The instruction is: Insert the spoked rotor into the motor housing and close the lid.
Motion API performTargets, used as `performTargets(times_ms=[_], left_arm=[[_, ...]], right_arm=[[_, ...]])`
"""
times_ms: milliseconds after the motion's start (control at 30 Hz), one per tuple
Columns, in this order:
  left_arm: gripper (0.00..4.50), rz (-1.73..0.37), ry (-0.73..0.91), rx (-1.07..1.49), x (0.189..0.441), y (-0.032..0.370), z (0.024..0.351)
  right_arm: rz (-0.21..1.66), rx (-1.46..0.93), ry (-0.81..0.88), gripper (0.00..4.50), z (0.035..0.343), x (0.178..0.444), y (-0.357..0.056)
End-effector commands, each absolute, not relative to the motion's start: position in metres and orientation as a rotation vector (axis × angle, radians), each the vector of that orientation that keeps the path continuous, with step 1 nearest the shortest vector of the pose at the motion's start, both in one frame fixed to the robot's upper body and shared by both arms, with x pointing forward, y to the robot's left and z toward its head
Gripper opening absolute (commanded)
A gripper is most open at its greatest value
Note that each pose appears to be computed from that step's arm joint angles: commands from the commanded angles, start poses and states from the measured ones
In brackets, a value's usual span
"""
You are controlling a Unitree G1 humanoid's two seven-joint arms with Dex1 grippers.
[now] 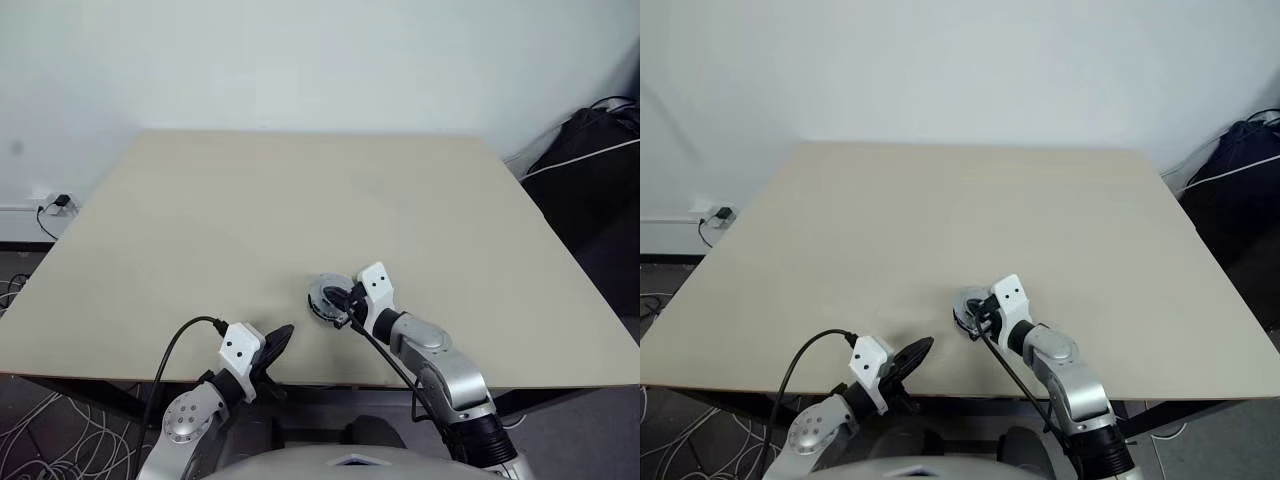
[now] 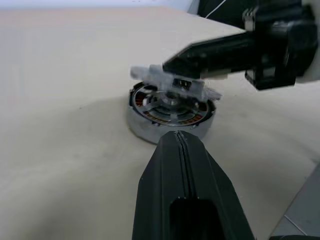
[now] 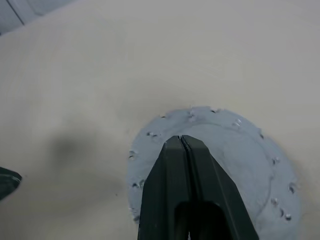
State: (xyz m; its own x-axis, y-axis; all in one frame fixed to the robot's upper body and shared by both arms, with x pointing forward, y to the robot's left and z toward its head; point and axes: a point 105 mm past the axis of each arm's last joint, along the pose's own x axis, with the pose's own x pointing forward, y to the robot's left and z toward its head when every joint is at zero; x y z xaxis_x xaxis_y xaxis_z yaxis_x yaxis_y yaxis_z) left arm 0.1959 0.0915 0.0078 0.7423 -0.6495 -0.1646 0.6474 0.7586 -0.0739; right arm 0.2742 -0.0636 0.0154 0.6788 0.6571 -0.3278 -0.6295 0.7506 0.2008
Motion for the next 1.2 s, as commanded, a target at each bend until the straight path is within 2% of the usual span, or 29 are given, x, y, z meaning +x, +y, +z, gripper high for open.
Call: performTargets(times_ms=[33,233,367,400,500,800,867,1200], left_arm=[[0.00,-0.719,0.125,-0.013,0.200,0.090,0.019],[0.00,-0.722,0.113,-0.013,0.200,0.086,0.025],[0.00,-0.718,0.102,-0.013,0.201,0.081,0.031],[0.00,-0.718,0.101,-0.013,0.201,0.081,0.033],[0.00,-0.720,0.097,-0.016,0.203,0.077,0.038],[0.00,-0.721,0.091,-0.019,0.207,0.073,0.055],[0.00,-0.718,0.092,-0.020,0.207,0.073,0.057],[0.00,-0.706,0.092,-0.023,0.206,0.072,0.060]], right_arm=[[0.751,0.053,0.383,0.04,0.014,0.279,-0.053],[0.778,-0.017,0.409,0.04,0.003,0.273,-0.051],[0.783,0.025,0.206,0.04,0.050,0.278,-0.056],[0.785,0.001,0.182,0.21,0.055,0.279,-0.058],[0.804,-0.080,0.145,0.87,0.060,0.279,-0.063],[0.873,-0.163,0.199,3.90,0.041,0.287,-0.068],[0.884,-0.170,0.209,4.46,0.038,0.289,-0.068],[0.890,-0.200,0.281,4.46,0.019,0.295,-0.073]])
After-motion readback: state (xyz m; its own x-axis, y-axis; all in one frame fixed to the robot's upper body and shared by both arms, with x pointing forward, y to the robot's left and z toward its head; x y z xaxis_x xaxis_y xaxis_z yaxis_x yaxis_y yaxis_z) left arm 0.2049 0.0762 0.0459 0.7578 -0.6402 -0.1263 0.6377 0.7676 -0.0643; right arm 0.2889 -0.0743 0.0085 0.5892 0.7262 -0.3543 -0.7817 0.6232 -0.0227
